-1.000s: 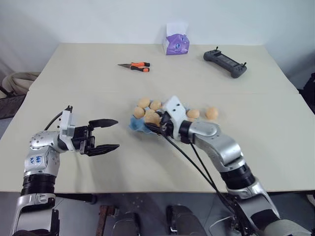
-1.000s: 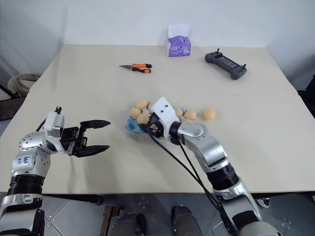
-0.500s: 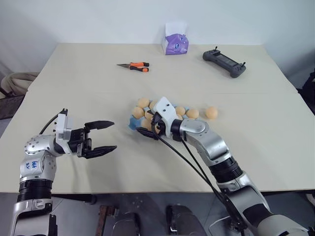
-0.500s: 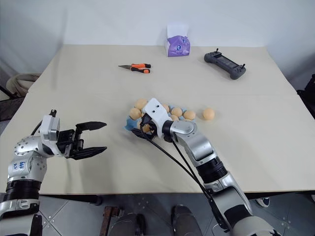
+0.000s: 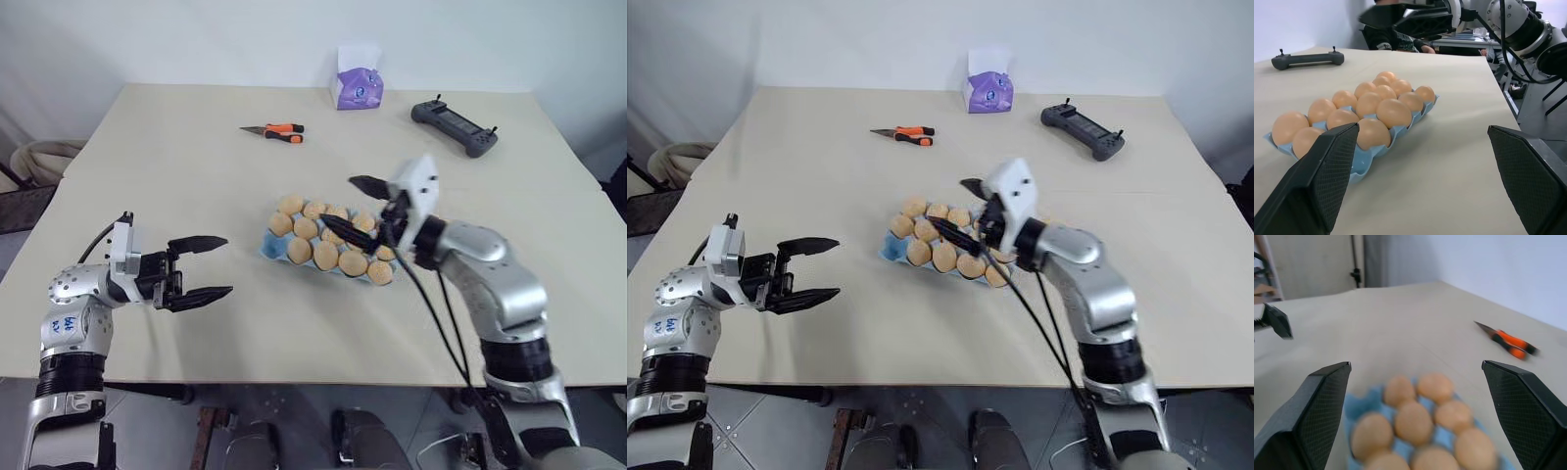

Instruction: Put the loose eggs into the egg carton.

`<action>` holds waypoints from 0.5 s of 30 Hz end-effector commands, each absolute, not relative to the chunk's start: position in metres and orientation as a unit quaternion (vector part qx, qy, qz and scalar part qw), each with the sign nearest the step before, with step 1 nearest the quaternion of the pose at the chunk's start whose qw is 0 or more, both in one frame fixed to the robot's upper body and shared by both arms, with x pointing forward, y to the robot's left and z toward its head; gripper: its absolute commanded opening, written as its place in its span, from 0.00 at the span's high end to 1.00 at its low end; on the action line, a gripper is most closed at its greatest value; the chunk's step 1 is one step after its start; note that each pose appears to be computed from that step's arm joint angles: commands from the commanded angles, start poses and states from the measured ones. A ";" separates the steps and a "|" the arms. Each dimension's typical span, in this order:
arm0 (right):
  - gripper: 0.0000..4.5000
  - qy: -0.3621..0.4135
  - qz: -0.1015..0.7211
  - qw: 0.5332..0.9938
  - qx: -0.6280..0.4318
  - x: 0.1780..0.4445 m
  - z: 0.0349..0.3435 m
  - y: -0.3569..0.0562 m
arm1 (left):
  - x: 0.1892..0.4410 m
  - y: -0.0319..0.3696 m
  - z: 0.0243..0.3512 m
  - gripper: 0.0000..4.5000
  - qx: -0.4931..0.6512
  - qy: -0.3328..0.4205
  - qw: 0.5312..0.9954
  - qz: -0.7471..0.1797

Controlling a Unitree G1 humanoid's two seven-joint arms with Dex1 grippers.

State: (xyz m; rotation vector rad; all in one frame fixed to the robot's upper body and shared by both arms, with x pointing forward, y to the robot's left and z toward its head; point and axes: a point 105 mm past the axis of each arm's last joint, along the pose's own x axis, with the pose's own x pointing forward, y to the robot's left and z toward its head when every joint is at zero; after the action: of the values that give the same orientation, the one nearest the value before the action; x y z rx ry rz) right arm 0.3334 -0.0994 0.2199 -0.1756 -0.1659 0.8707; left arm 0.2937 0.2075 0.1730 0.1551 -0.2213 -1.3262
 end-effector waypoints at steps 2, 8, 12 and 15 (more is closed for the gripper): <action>0.00 -0.129 0.368 0.916 -0.098 0.324 0.239 -0.148 | 0.297 0.209 0.179 0.00 0.080 -0.116 0.778 -0.612; 0.00 -0.115 0.318 0.934 -0.112 0.313 0.222 -0.205 | 0.301 0.205 0.180 0.00 0.079 -0.120 0.774 -0.617; 0.00 -0.095 0.291 0.945 -0.113 0.298 0.202 -0.240 | 0.303 0.204 0.180 0.00 0.080 -0.121 0.772 -0.619; 0.00 -0.063 0.262 0.956 -0.116 0.289 0.183 -0.269 | 0.304 0.205 0.181 0.00 0.081 -0.121 0.772 -0.619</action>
State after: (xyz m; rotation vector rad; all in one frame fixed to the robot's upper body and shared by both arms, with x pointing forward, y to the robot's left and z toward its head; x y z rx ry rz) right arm 0.2954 -0.2527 0.1719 -0.2059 -0.0868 0.5689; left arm 0.3038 0.2036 0.1759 0.1506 -0.2433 -1.3396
